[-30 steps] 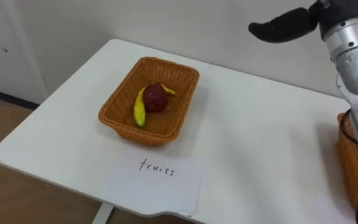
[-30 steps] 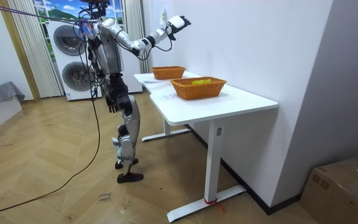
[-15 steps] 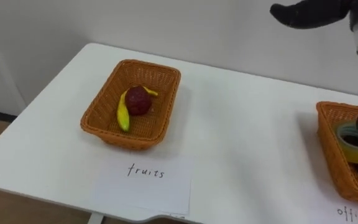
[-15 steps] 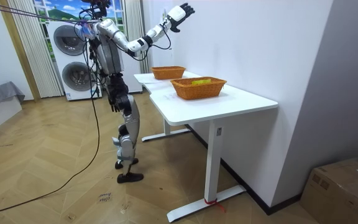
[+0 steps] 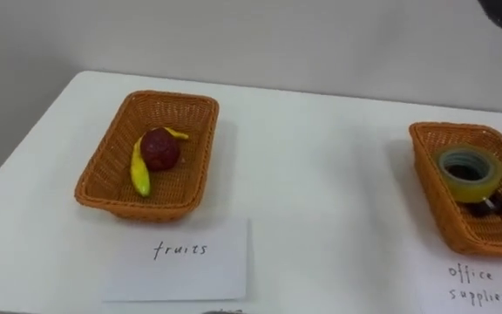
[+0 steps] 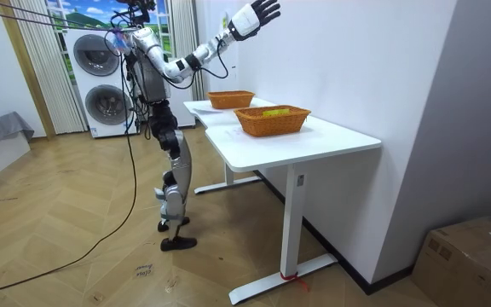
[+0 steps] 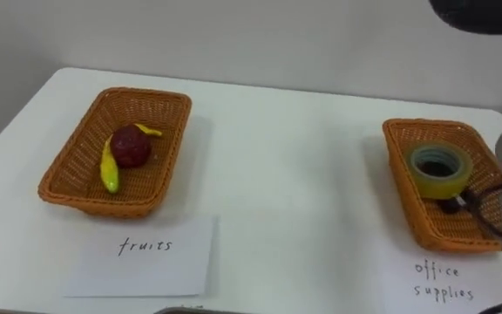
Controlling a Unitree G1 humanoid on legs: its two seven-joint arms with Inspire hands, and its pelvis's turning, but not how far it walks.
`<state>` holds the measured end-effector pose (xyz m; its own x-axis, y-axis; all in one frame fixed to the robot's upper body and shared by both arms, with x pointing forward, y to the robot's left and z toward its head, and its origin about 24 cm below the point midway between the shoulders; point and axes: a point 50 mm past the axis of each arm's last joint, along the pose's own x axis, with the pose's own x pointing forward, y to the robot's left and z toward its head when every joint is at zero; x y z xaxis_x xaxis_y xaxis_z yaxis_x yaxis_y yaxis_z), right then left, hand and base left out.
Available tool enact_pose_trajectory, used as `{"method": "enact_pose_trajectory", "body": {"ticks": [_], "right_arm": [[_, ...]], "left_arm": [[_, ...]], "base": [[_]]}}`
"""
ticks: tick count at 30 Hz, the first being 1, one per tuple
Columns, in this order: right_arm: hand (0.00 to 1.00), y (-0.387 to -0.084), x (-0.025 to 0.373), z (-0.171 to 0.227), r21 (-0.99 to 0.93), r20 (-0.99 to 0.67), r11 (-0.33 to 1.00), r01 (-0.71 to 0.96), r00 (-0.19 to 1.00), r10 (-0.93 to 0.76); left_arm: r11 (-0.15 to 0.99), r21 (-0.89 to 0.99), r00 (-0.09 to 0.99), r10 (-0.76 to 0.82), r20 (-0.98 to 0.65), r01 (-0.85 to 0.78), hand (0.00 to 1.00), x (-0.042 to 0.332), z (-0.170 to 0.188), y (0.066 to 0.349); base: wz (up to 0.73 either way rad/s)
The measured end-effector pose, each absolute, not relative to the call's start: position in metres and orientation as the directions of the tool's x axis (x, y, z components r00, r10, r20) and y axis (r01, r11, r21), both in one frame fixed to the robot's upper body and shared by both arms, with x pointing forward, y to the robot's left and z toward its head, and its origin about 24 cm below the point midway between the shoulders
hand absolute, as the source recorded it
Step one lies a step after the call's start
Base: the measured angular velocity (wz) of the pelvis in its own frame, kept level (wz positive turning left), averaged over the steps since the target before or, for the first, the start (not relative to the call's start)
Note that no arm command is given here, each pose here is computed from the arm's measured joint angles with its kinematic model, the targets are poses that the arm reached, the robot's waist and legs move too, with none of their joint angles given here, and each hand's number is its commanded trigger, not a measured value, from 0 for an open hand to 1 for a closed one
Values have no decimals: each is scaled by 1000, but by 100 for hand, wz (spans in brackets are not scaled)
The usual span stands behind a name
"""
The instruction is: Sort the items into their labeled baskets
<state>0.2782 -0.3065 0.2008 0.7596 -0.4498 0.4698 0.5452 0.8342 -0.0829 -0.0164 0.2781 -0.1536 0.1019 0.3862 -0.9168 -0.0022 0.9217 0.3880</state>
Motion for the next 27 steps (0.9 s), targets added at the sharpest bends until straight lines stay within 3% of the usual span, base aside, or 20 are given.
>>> {"method": "enact_pose_trajectory", "body": {"ticks": [9, 16, 27], "right_arm": [[0, -349, 242, 171, 131, 324, 728, 673, 665, -673], [0, -377, 207, 147, 246, 185, 539, 806, 506, -842], [0, -392, 159, 82, 220, -74, 266, 939, 288, -955]], "left_arm": [[909, 416, 89, 415, -905, -11, 0, -22, -153, 279], [897, 441, 87, 442, -893, -31, 0, -25, -152, 279], [876, 479, 90, 481, -872, -45, 0, -25, -152, 276]], "base": [[-10], [-11], [-7]]}}
